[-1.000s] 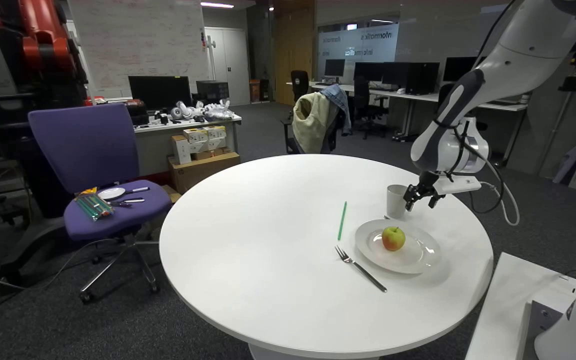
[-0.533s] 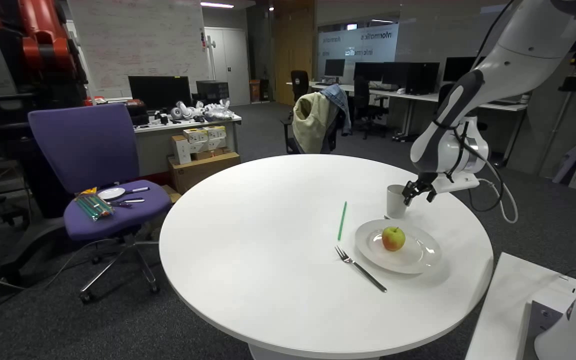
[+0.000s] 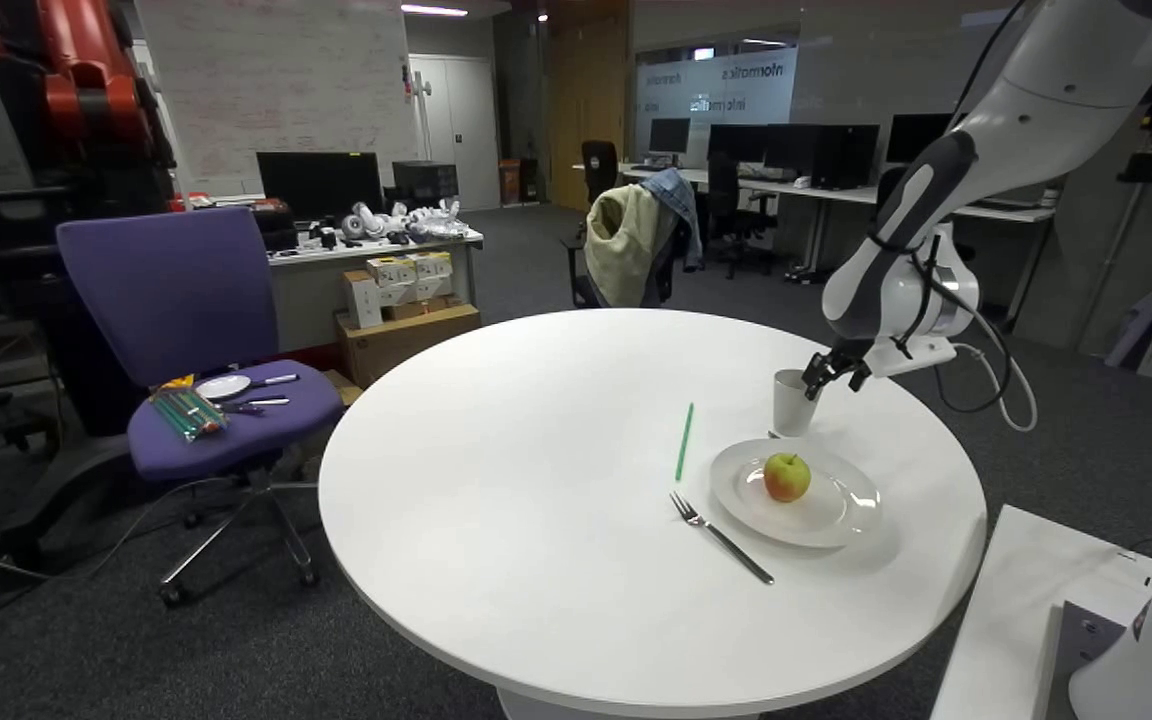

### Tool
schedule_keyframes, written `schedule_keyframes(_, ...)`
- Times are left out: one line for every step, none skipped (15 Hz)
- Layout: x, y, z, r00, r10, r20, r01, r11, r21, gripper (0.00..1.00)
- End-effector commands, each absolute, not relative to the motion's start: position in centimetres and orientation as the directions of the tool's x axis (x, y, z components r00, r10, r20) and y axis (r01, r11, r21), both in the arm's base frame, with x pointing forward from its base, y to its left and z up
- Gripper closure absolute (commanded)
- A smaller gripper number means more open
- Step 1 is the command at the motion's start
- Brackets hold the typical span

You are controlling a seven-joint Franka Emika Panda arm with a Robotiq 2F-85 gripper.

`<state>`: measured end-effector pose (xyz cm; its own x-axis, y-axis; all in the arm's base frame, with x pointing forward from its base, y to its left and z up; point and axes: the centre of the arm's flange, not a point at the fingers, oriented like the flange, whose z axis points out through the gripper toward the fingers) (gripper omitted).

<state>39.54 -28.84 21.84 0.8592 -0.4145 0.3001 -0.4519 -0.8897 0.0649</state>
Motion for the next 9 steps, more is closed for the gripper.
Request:
schedule_keyframes(39.4,-28.7,25.4,0.865,-0.384,0.324,-0.430,-0.899,0.080,0.00)
schedule_keyframes(39.5,-28.8,26.0,0.866,-0.378,0.329,-0.425,-0.901,0.085,0.00)
schedule_keyframes(39.6,-28.9,26.5,0.872,-0.364,0.327,-0.412,-0.907,0.090,0.00)
schedule_keyframes(39.7,-29.0,27.0,0.879,-0.351,0.322,-0.398,-0.913,0.092,0.00)
schedule_keyframes(40.1,-29.4,27.6,0.899,-0.324,0.296,-0.365,-0.927,0.093,0.00)
schedule_keyframes(40.5,-29.7,28.0,0.910,-0.310,0.275,-0.349,-0.931,0.106,0.00)
schedule_keyframes(40.9,-30.1,28.5,0.944,-0.249,0.218,-0.277,-0.955,0.107,0.00)
schedule_keyframes(41.4,-30.4,28.9,0.962,-0.206,0.177,-0.228,-0.968,0.109,0.00)
schedule_keyframes(41.9,-30.8,29.3,0.974,-0.178,0.142,-0.194,-0.974,0.116,0.00)
